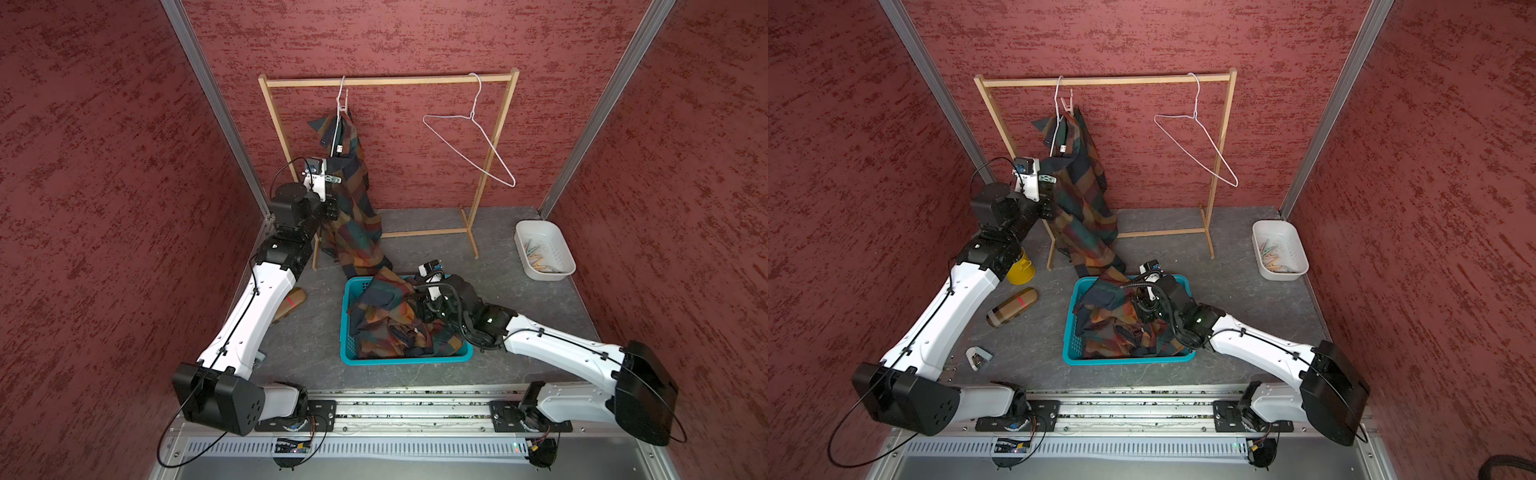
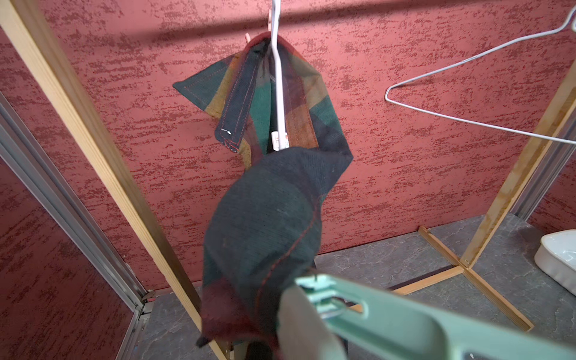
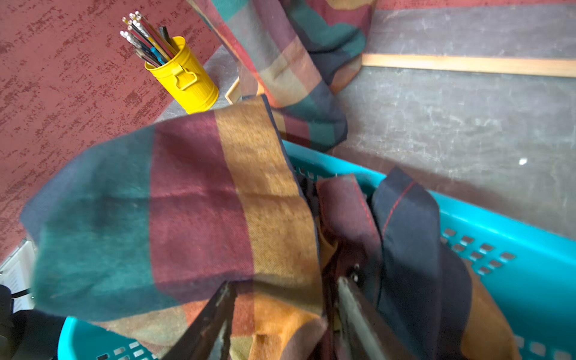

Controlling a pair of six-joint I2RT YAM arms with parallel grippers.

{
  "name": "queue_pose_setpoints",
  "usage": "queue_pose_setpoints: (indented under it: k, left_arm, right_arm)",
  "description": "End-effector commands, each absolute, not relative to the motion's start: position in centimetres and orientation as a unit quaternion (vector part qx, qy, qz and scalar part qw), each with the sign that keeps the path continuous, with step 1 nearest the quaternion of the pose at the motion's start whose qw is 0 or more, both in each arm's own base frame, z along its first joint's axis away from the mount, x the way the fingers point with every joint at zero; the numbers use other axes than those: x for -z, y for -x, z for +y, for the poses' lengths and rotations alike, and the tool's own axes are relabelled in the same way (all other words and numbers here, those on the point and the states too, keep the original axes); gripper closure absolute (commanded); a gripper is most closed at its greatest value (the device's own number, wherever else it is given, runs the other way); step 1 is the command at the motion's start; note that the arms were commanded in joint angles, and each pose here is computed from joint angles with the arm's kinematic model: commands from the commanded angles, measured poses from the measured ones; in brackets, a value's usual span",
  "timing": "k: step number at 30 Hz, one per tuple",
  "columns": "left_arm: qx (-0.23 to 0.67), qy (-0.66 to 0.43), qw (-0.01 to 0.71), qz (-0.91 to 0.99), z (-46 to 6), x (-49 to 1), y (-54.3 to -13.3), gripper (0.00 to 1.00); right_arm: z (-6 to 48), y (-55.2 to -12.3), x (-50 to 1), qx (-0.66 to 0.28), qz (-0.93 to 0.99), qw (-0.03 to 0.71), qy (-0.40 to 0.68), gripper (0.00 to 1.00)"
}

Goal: Remove the clothespins securing long-sleeve shirts to the hanger
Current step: Pick up the hanger from the clothesline.

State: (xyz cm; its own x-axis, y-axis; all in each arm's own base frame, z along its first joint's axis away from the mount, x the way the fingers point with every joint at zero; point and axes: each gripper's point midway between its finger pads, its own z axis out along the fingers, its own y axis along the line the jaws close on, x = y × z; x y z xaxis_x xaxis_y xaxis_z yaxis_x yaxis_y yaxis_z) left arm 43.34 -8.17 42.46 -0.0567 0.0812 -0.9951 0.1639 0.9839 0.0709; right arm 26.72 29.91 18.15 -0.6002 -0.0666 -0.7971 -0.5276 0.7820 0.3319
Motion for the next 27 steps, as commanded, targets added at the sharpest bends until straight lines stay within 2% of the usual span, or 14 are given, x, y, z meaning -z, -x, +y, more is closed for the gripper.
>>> queue_pose_setpoints:
  k: [1, 12, 15, 16, 27]
  left_arm:
    - [0.031, -0.086, 0.723, 0.685, -7.9, -46.1, -41.6, 1.00]
    - [0.075, -0.093, 0.757, 0.642, -7.1, -49.6, -37.5, 1.00]
    - [0.095, -0.109, 0.762, 0.631, -7.3, -50.7, -35.6, 1.00]
    - [0.098, -0.112, 0.765, 0.626, -7.2, -51.2, -34.9, 1.00]
    - [0.133, -0.173, 0.789, 0.574, -8.3, -55.2, -28.8, 1.00]
  right_arm:
    - [30.5, -27.7, -19.9, -0.291, 0.836, 0.432, 0.172, 0.40]
    - [30.2, -28.6, -21.2, -0.300, 0.826, 0.445, 0.170, 0.35]
    - [29.3, -29.3, -22.2, -0.304, 0.820, 0.457, 0.163, 0.31]
    - [29.0, -29.5, -22.5, -0.305, 0.818, 0.460, 0.162, 0.26]
    - [26.1, -33.5, -28.2, -0.311, 0.771, 0.538, 0.142, 0.24]
